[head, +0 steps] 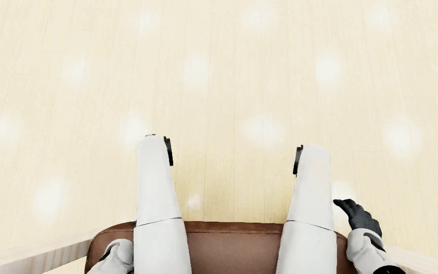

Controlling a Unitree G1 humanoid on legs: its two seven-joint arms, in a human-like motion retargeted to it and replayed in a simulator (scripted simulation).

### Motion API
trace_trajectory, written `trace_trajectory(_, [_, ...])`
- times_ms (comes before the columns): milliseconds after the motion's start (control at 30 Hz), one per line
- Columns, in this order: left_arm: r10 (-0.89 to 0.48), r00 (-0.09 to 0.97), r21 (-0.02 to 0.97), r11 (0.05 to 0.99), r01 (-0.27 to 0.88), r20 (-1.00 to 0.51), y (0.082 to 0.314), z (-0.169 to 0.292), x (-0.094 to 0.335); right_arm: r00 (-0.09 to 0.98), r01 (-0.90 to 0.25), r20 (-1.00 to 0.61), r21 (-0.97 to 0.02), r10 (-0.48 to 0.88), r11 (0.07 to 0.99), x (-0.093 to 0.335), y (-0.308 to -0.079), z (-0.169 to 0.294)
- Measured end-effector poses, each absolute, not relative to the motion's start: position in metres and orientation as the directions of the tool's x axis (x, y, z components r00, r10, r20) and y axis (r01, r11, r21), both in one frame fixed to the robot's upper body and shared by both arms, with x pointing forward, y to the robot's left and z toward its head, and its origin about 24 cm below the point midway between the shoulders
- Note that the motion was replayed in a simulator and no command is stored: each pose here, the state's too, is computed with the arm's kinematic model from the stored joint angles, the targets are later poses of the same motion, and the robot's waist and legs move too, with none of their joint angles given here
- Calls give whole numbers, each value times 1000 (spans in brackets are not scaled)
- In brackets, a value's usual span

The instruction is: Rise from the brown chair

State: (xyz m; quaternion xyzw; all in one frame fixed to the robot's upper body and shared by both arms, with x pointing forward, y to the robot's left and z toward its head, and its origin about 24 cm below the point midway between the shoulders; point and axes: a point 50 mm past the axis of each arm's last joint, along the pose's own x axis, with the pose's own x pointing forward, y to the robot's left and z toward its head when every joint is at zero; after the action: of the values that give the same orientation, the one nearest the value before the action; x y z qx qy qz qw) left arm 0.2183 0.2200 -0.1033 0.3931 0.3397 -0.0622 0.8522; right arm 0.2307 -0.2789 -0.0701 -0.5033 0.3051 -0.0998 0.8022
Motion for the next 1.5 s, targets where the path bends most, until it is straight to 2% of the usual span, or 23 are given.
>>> trace_trajectory(33, [144, 767, 602, 714, 357, -625, 216, -107, 215, 780, -180, -426, -855, -459, 487, 229, -274, -77])
trace_trajectory(67, [193, 738, 565, 771, 294, -647, 215, -112, 212, 765, -194, -450, -843, -460, 502, 227, -272, -81])
trace_trajectory(133, [266, 718, 588, 772, 241, -644, 220, -115, 206, 754, -200, -473, -826, -455, 527, 223, -266, -87])
trace_trajectory(200, [264, 730, 605, 756, 250, -631, 224, -112, 207, 733, -207, -476, -836, -486, 508, 218, -265, -91])
trace_trajectory(267, [218, 740, 624, 710, 326, -636, 222, -111, 207, 727, -233, -493, -832, -478, 503, 212, -262, -96])
trace_trajectory(500, [192, 749, 616, 711, 339, -634, 213, -110, 213, 717, -217, -495, -827, -490, 518, 210, -272, -94])
trace_trajectory(633, [178, 763, 624, 701, 345, -622, 217, -105, 220, 725, -204, -502, -811, -472, 548, 208, -274, -93])
trace_trajectory(733, [164, 778, 632, 692, 347, -606, 220, -100, 224, 728, -166, -477, -820, -493, 548, 209, -275, -91])
trace_trajectory(800, [160, 784, 638, 687, 348, -600, 220, -96, 230, 725, -201, -500, -812, -474, 548, 211, -275, -90])
trace_trajectory(867, [169, 790, 654, 674, 343, -589, 223, -93, 233, 710, -191, -483, -833, -513, 519, 207, -277, -91])
trace_trajectory(900, [144, 783, 641, 673, 371, -605, 221, -94, 235, 718, -190, -504, -806, -480, 561, 207, -275, -92])
trace_trajectory(967, [151, 793, 646, 677, 352, -590, 220, -92, 239, 668, -191, -508, -824, -544, 534, 192, -281, -100])
trace_trajectory(1000, [155, 799, 668, 652, 359, -581, 222, -88, 243, 669, -205, -527, -809, -524, 551, 189, -279, -103])
trace_trajectory(1133, [114, 836, 673, 655, 343, -536, 218, -80, 251, 618, -221, -567, -791, -545, 571, 171, -276, -114])
trace_trajectory(1267, [107, 788, 624, 679, 387, -606, 226, -99, 216, 570, -342, -641, -753, -513, 562, 151, -273, -127])
trace_trajectory(1300, [114, 759, 606, 681, 411, -641, 228, -108, 201, 562, -358, -664, -732, -492, 579, 150, -265, -130])
trace_trajectory(1333, [132, 731, 589, 695, 413, -669, 233, -114, 188, 561, -415, -685, -718, -464, 559, 150, -258, -133])
trace_trajectory(1367, [143, 700, 564, 711, 419, -700, 233, -122, 173, 576, -398, -682, -715, -450, 574, 154, -253, -133])
trace_trajectory(1400, [154, 686, 575, 688, 442, -711, 235, -126, 164, 644, -382, -670, -700, -370, 603, 167, -237, -131])
trace_trajectory(1500, [154, 572, 483, 729, 485, -806, 233, -145, 122, 758, -405, -620, -692, -204, 598, 200, -210, -115])
